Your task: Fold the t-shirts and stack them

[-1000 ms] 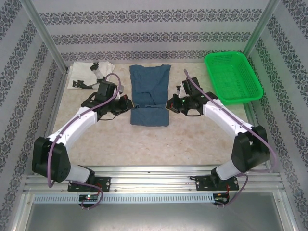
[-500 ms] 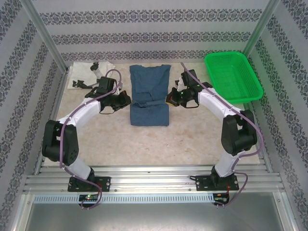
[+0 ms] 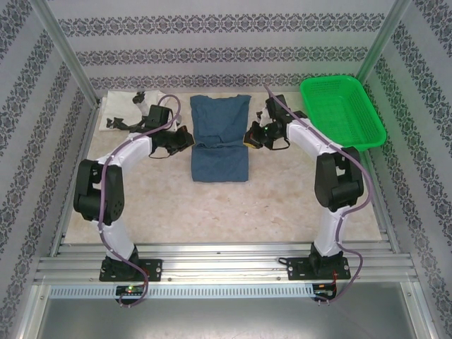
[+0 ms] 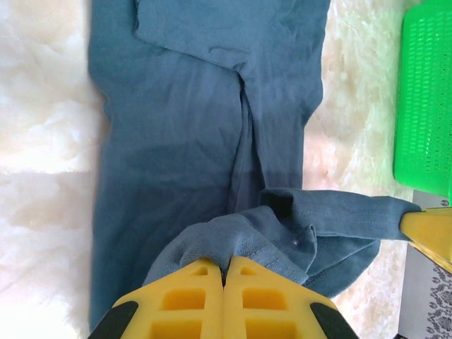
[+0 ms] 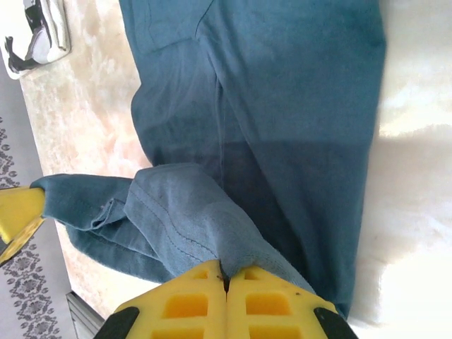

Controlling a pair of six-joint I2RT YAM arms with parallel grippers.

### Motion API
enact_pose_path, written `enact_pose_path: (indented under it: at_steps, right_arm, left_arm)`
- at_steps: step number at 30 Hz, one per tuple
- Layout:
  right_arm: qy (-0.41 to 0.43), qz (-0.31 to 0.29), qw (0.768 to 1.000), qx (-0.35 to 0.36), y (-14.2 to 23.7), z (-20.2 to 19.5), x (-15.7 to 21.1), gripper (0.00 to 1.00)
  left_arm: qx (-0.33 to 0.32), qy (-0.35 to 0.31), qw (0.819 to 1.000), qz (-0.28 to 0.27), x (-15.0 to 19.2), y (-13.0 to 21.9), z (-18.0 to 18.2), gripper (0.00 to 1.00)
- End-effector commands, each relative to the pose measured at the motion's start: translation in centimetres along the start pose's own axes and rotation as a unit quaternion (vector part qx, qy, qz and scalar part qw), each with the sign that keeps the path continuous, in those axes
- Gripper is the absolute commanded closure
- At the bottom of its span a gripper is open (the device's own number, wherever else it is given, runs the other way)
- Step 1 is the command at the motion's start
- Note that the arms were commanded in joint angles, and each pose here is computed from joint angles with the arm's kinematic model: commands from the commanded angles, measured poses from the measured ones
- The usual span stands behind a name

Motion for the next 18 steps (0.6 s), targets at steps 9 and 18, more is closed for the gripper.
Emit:
enact_pose_path:
  at_steps: [9,18]
  right_arm:
    - [-0.014,0.024,1.000,-0.003,-2.7,-2.6,-1.9,1.00]
    - [-0.027,0.035,0.999,-0.003,-4.8,-4.5,-3.4,0.97]
  left_arm:
    - [0.004,-0.007,1.000,0.000,-3.0,-2.2,0.5,1.00]
    - [-0.007,0.008,1.000,0.008,-4.8,-5.4,1.8,1.00]
Point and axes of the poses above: each hand's point on the last joint's axis, 136 mm out from that joint toward the fingers, its own y axis back along the fingers, its own z axis along the line the jaws close on, x = y × z, the point moved 7 cm from there along y, back along the fingers, and after that the axes turned 15 degrees about y, right-handed, at the moved point
